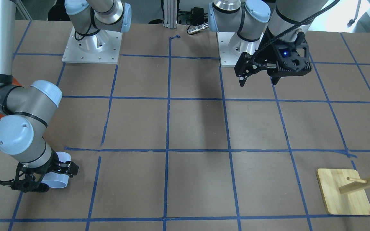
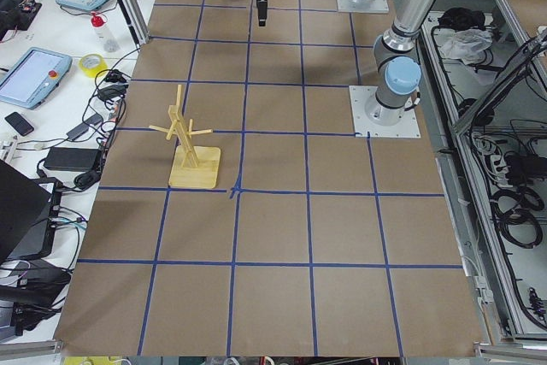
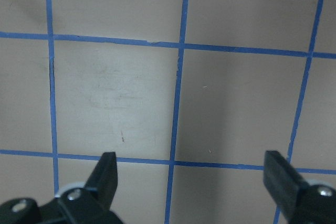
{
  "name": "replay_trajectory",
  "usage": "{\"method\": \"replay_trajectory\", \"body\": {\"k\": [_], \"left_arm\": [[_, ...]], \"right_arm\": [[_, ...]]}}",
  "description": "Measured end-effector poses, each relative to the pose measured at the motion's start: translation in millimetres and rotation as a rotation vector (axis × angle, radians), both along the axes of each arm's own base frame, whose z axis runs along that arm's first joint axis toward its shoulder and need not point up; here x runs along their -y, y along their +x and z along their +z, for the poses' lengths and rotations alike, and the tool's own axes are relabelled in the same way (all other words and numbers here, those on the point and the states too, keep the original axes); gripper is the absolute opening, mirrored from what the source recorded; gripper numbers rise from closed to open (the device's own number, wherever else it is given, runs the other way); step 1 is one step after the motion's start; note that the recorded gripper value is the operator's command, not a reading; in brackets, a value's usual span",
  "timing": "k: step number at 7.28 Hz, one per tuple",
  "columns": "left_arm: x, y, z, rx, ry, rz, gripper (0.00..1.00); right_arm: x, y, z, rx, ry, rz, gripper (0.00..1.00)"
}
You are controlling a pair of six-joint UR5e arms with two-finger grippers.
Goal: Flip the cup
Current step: 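Lower the right gripper over the white cup and grasp it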
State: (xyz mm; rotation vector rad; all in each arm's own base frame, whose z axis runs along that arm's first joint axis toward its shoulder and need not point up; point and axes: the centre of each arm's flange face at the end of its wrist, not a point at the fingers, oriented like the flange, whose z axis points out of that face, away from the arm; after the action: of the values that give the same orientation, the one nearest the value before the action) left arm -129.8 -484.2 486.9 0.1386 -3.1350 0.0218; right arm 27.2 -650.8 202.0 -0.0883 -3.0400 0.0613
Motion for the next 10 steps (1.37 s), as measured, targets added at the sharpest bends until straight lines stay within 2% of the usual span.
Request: {"method": "replay_trajectory", "body": {"k": [2,4,5,7,9,10], "left_arm": [[0,0,-1,0.001,0.002,0.0,1.0],[0,0,0,0.001,0.001,0.0,1.0],[0,0,-1,0.002,0.002,0.0,1.0],[-1,0,0,0.001,0.002,-0.001,1.0],[-1,0,0,0.001,0.0,-0.001,1.0],[-1,0,1,0.003,-0.001,-0.001,1.0]], "right_arm": [[1,-7,-10,-0.003,-0.015,0.043,0.97],[2,-15,-12,0.006,-0.017,0.064,0.85],[2,-15,-12,0.019,-0.019,0.066,0.71],[2,-12,-12,0.052,-0.024,0.069,0.29],[1,-9,-6,0.058,-0.024,0.077,0.04],[-1,-3,1,0.063,-0.021,0.087,0.0]]}}
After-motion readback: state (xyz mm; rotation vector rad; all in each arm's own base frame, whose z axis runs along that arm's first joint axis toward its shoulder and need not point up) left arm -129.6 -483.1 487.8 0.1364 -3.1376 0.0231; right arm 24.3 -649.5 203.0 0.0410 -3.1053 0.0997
